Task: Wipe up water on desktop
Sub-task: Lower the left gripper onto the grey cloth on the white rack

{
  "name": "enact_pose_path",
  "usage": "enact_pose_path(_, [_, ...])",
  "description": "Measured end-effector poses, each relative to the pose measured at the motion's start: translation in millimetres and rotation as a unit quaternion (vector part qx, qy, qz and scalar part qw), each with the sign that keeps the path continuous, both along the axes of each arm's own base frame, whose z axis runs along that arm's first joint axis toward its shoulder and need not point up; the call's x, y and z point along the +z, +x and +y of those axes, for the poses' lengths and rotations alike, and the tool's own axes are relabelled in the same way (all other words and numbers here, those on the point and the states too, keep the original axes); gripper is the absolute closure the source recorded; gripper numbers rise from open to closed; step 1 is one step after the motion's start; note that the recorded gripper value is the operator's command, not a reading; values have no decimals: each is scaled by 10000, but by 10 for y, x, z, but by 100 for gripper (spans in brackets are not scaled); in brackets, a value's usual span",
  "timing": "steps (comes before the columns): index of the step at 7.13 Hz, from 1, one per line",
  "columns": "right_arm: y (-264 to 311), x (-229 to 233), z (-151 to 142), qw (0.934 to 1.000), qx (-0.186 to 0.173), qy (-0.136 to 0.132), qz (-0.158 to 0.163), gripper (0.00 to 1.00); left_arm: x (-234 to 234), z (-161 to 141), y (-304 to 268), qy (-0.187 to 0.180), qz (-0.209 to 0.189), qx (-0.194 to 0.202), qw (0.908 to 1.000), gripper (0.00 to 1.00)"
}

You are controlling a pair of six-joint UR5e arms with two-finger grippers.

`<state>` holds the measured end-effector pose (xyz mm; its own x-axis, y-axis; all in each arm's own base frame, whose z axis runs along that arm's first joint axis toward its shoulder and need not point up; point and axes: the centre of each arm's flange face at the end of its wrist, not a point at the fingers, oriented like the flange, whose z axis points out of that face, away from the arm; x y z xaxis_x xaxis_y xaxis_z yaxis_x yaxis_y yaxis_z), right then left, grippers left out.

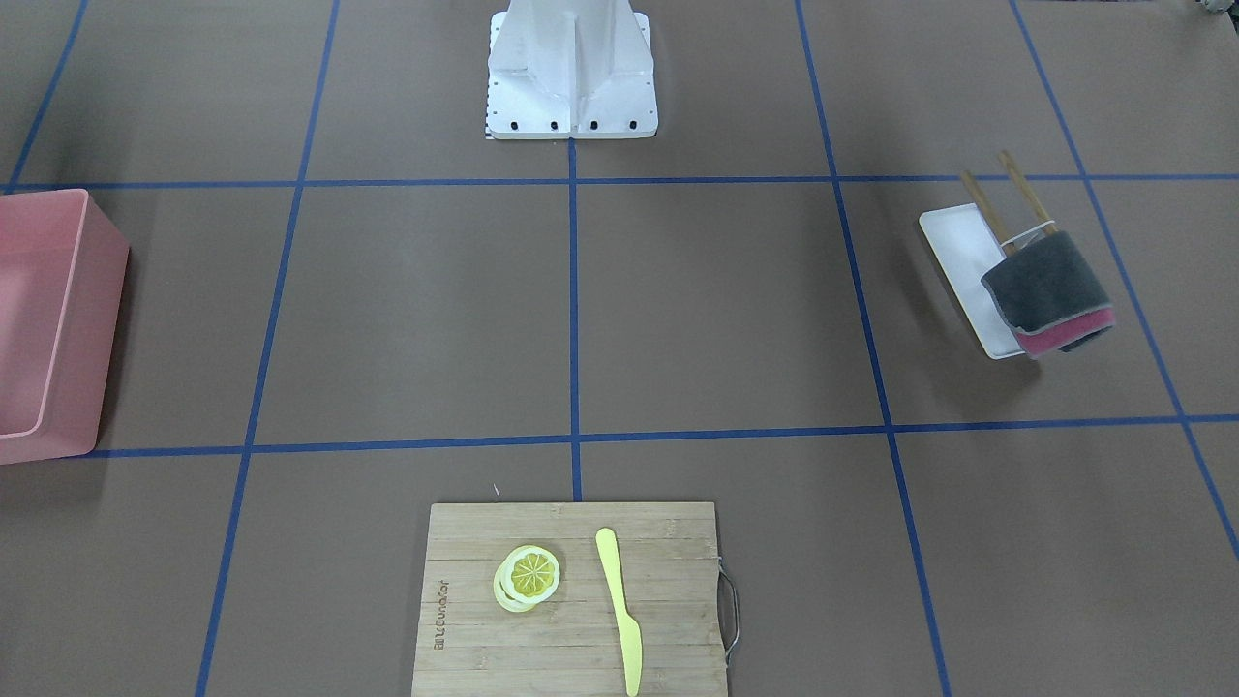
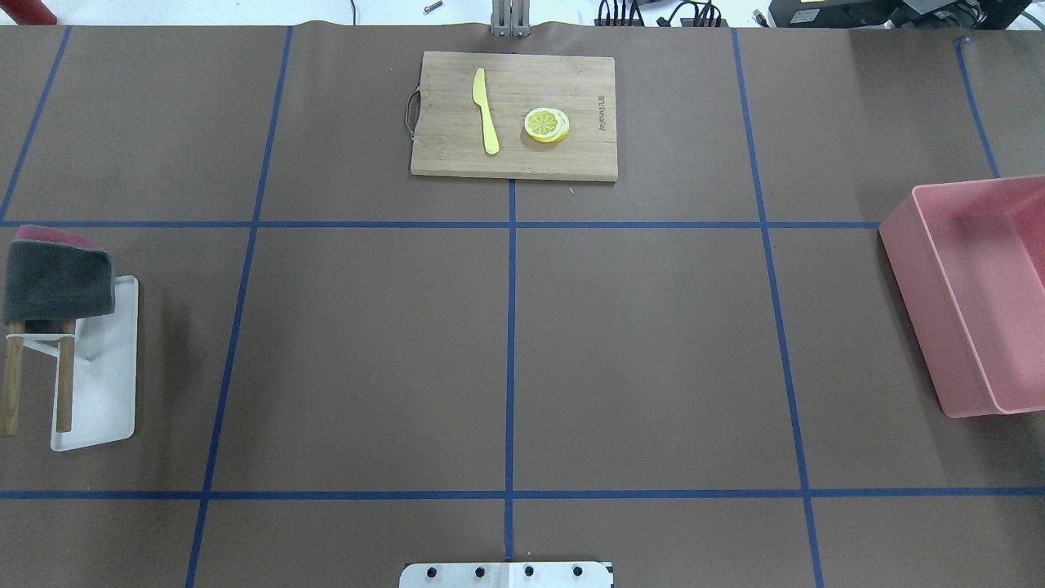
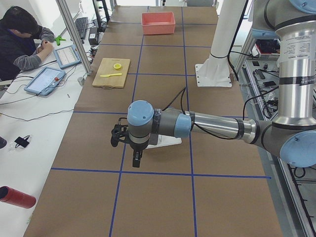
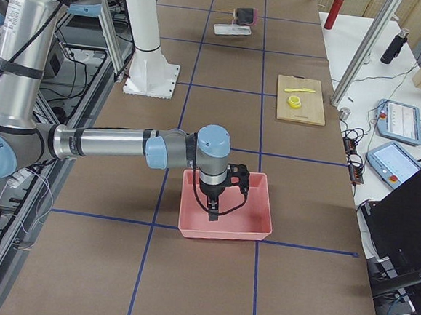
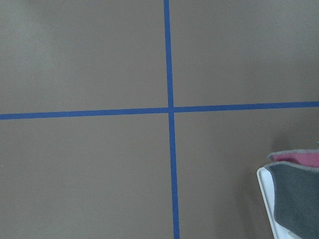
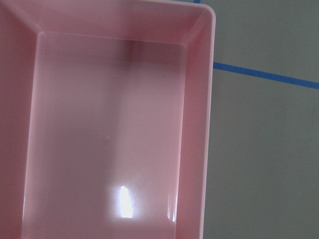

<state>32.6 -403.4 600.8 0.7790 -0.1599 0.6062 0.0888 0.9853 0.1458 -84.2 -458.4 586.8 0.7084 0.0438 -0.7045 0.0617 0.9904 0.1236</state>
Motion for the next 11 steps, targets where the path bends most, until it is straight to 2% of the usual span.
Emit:
enact_pose_path(4, [-8,-143,-80,9999,20,145,-34,0,-47,-60,-21,44,-34,-23,10000,2])
enact_pose_path(6, [-4,-206,-92,9998,31,206,-40,0,-190,-191,-27,190,-29,-39,9998,2])
enact_pose_path(9, [8,-231,-93,9997,24,246,-45,0,-449,-550,-32,781,-21,-31,9969,2])
enact_pose_path(11, [3,-321,-133,9993,55,360,-65,0,-536,-667,-28,1217,-27,-23,9926,2])
